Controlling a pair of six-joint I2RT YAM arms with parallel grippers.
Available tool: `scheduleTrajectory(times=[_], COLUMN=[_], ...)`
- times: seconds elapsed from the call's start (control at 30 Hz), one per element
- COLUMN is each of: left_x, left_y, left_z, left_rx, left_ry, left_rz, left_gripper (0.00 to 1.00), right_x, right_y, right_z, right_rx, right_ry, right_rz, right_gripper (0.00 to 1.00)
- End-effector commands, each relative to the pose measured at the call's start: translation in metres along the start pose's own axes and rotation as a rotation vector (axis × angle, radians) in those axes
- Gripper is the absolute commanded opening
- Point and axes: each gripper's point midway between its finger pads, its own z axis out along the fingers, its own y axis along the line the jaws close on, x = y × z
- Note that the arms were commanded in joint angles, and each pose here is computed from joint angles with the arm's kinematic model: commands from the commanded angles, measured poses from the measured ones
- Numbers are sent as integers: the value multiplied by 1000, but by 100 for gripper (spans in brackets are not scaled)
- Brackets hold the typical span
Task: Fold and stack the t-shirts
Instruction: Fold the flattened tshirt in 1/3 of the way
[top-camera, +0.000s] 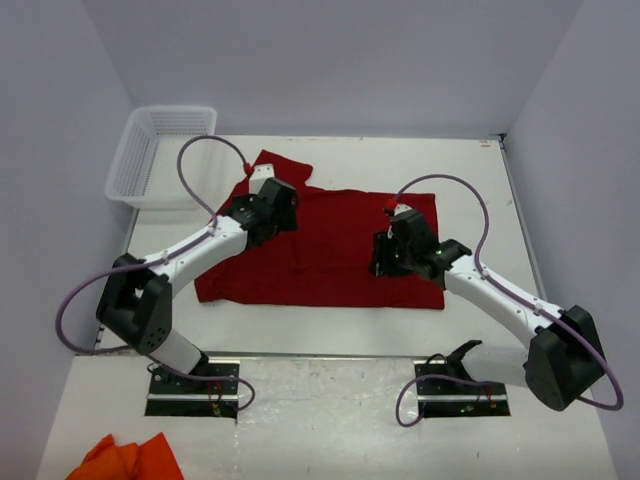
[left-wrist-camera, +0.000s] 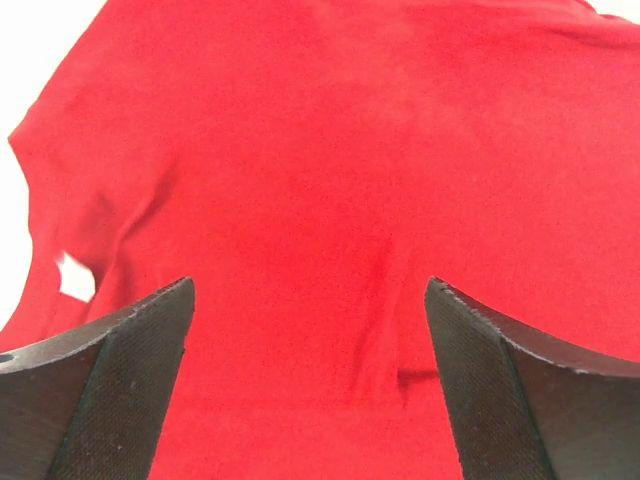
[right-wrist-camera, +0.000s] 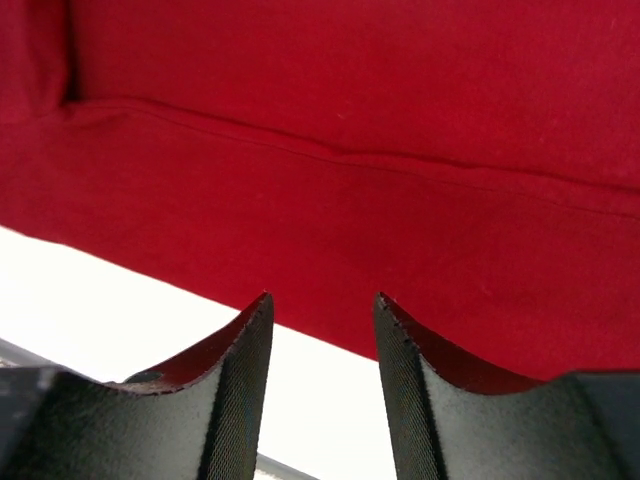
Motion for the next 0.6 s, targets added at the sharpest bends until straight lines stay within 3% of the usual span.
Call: scheduleTrajectory(times=[0.0,0.03,0.07,0.1,0.13,0.3,0.57], left_x=[14,32,32,41,55,82,109], left_y=[35,42,45,44,50,56,72], left_z=[-24,-24,-32,-35,-34,-38,-24], left_rx=[-67,-69,-44,-14,-11,17,-86], left_ry=[4,35,25,47,66,127,184], left_rz=[-75,-81,-108,-115,-112,-138,-111], left_gripper=[89,76,60,13,0,0,0], right_x=[-6,1,3,6,13,23,36], right_y=[1,5,4,4,3,11,29], right_z=[7,12,14,17,22,37,61], right_rx=[13,-14,-11,-15,-16,-60,-131], right_ry=[-11,12,18,22,40,98,156], right_rz=[31,36,48,60,64,77,92], right_gripper=[41,18,1,0,0,0,0])
